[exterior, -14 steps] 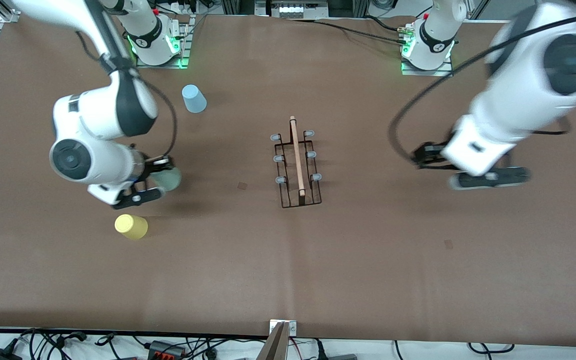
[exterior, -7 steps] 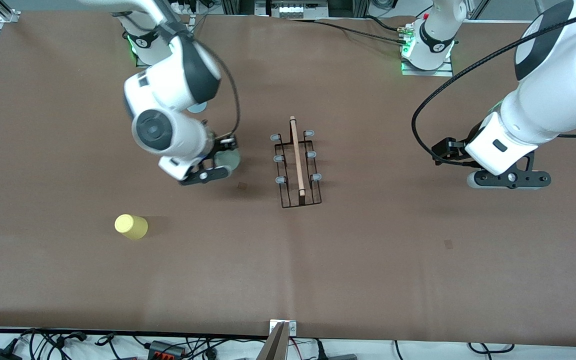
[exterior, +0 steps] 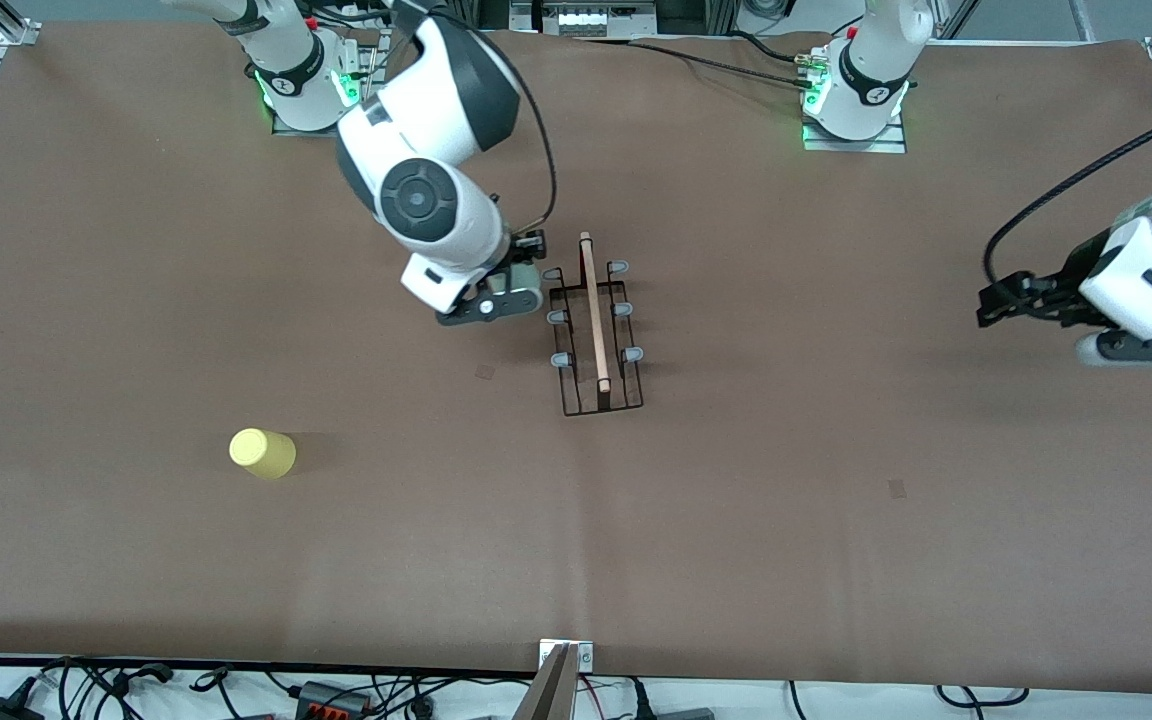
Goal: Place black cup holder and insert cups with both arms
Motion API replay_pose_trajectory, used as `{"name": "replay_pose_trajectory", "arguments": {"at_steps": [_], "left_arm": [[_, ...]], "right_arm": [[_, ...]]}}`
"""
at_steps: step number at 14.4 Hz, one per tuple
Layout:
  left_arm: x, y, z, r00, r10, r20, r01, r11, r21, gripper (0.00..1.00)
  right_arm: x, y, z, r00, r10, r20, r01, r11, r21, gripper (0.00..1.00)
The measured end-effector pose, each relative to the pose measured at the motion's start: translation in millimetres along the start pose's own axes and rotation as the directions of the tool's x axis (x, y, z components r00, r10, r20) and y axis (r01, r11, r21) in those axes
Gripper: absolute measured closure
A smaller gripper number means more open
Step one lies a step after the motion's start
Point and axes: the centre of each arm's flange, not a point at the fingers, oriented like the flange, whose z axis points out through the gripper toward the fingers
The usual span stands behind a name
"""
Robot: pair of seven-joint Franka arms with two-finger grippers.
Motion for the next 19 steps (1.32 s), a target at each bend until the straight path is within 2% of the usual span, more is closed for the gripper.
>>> {"name": "replay_pose_trajectory", "arguments": {"at_steps": [4,7,10,19], "left_arm": [[-9.7,6.9,-4.5,1.000,0.001,-0.026,0.000,1.000,0.020,0.00],[-12.3,12.3,-4.2,0.998,-0.070,-0.009,0.070,0.997,0.024,0.00],[-14.1,17.9,-4.5,0.996,-0.089,0.000,0.088,0.996,0.026,0.00],[-13.2,17.5,-10.9,0.995,-0.097,-0.013,0.097,0.995,0.025,0.00]], "right_arm": [[0.2,-13.8,11.8,1.000,-0.015,0.006,0.015,1.000,-0.002,0.35],[-3.5,-28.1,18.6,1.000,-0.021,0.002,0.021,1.000,0.016,0.35],[-4.7,-36.6,26.4,1.000,-0.029,0.001,0.029,0.999,0.021,0.35],[0.0,-44.9,62.4,0.999,-0.034,0.036,0.034,0.999,-0.003,0.35]]}}
